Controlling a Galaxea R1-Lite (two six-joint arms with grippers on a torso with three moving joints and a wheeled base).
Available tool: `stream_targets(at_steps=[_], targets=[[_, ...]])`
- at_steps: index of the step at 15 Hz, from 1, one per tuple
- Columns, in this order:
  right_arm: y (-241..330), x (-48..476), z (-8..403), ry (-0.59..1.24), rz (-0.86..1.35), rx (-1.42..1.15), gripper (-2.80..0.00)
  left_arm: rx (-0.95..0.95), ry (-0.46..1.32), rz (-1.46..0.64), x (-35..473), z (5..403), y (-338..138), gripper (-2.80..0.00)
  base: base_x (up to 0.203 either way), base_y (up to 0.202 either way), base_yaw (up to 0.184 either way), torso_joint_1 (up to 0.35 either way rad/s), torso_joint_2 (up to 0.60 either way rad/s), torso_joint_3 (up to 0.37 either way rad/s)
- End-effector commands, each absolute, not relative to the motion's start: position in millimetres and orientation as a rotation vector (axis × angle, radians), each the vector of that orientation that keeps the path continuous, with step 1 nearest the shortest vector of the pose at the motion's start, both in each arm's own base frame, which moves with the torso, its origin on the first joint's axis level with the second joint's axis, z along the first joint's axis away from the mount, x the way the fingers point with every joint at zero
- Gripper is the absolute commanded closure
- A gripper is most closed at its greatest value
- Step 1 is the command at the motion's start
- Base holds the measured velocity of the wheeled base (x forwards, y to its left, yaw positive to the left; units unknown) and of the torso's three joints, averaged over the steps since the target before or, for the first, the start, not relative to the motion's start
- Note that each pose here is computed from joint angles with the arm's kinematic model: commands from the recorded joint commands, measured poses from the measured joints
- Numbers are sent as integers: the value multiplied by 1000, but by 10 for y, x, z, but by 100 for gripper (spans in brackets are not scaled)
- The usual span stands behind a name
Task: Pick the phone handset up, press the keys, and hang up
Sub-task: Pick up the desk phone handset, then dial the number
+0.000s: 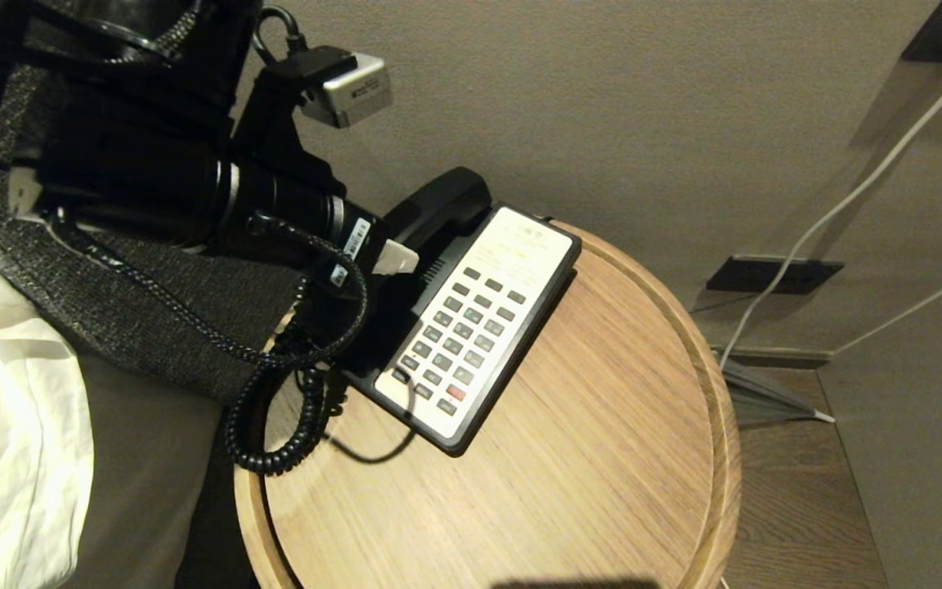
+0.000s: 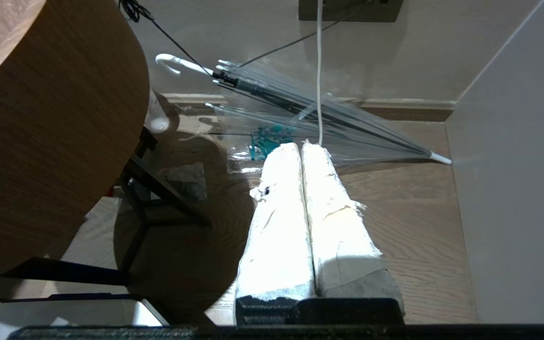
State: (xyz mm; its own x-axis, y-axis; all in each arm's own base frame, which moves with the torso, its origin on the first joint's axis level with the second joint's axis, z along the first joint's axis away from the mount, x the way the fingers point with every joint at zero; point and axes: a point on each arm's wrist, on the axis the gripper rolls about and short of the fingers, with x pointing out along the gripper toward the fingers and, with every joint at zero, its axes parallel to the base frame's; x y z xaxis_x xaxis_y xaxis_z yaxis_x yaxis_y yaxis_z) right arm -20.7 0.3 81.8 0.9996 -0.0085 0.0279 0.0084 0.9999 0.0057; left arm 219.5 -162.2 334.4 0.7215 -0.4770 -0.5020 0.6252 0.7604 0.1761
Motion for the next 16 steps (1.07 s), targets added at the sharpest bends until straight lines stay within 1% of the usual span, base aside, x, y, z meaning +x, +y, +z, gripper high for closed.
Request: stream_targets(at_steps=[1, 5, 9, 11, 12, 14, 15, 16], targets=[[3, -193, 763, -9, -8, 6, 0, 309, 383, -604, 2002, 3544, -1476, 0, 0, 0, 0, 0, 0, 0], [4, -194, 758, -2, -2, -18, 0, 170, 293, -562, 1664, 3812, -1219, 0, 0, 0, 0, 0, 0, 0], [3, -203, 788, -12, -9, 30, 0, -143, 209, -501, 1087, 4060, -778, 0, 0, 0, 0, 0, 0, 0], [10, -302, 1044, -53, 18, 36, 0, -244, 204, -490, 760, 3961, -532, 0, 0, 0, 0, 0, 0, 0], [18, -426, 1238, -44, 50, 37, 0, -264, 211, -487, 631, 3826, -435, 0, 0, 0, 0, 0, 0, 0], [35, -686, 1696, -43, 112, 48, 0, -309, 148, -502, 423, 3617, -280, 0, 0, 0, 0, 0, 0, 0], [40, -685, 1907, -20, 133, 66, 0, -332, 101, -510, 340, 3536, -219, 0, 0, 0, 0, 0, 0, 0], [44, -574, 2132, 38, 156, 84, 0, -357, 51, -515, 257, 3488, -156, 0, 0, 0, 0, 0, 0, 0]])
